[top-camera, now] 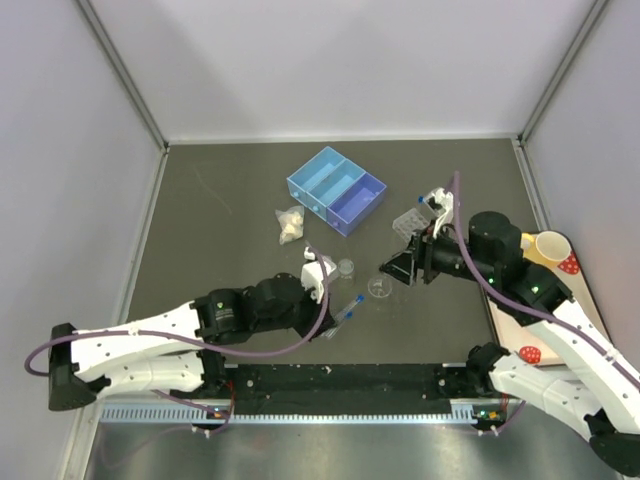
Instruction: Organize the chemistry lab equipment
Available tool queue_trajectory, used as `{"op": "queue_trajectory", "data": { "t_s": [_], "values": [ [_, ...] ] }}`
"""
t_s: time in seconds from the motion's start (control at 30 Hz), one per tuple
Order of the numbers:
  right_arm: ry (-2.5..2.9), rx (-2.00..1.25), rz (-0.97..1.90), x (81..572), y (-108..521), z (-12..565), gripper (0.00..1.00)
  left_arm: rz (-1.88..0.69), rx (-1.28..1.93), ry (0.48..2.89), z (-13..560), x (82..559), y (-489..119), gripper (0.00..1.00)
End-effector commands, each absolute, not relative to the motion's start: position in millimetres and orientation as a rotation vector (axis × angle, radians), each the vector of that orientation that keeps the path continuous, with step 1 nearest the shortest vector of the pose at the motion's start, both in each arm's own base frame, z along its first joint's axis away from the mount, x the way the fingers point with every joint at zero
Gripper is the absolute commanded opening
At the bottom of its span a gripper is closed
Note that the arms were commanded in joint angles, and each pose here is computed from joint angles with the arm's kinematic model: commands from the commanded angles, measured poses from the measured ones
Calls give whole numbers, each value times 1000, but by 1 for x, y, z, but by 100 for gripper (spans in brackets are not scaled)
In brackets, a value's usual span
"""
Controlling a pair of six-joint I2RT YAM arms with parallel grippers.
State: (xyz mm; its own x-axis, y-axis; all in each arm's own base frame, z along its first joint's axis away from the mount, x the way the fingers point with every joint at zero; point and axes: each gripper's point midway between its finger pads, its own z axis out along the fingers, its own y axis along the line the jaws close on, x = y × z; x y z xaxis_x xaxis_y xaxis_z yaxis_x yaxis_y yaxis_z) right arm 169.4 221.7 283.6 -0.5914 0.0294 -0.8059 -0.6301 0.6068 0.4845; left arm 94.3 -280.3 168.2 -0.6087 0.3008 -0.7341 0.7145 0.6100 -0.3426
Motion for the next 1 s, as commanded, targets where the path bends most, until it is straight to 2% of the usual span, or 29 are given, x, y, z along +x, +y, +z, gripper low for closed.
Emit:
{"op": "queue_trajectory", "data": {
  "t_s": [0.0, 0.43, 0.8, 0.97],
  "values": [
    [1905, -582, 1210, 136, 234, 309, 57, -1119, 851, 1959, 239, 79, -307, 0],
    [1786, -642, 1397, 103, 236, 345, 57, -1393, 935, 1685, 320, 61, -331, 0],
    [1726, -656, 1464, 83, 229, 361, 55, -1400, 933, 1661, 332, 68, -339, 0],
    [1728, -659, 1471, 81, 228, 358, 48, -1395, 922, 1659, 334, 72, -339, 0]
  ]
}}
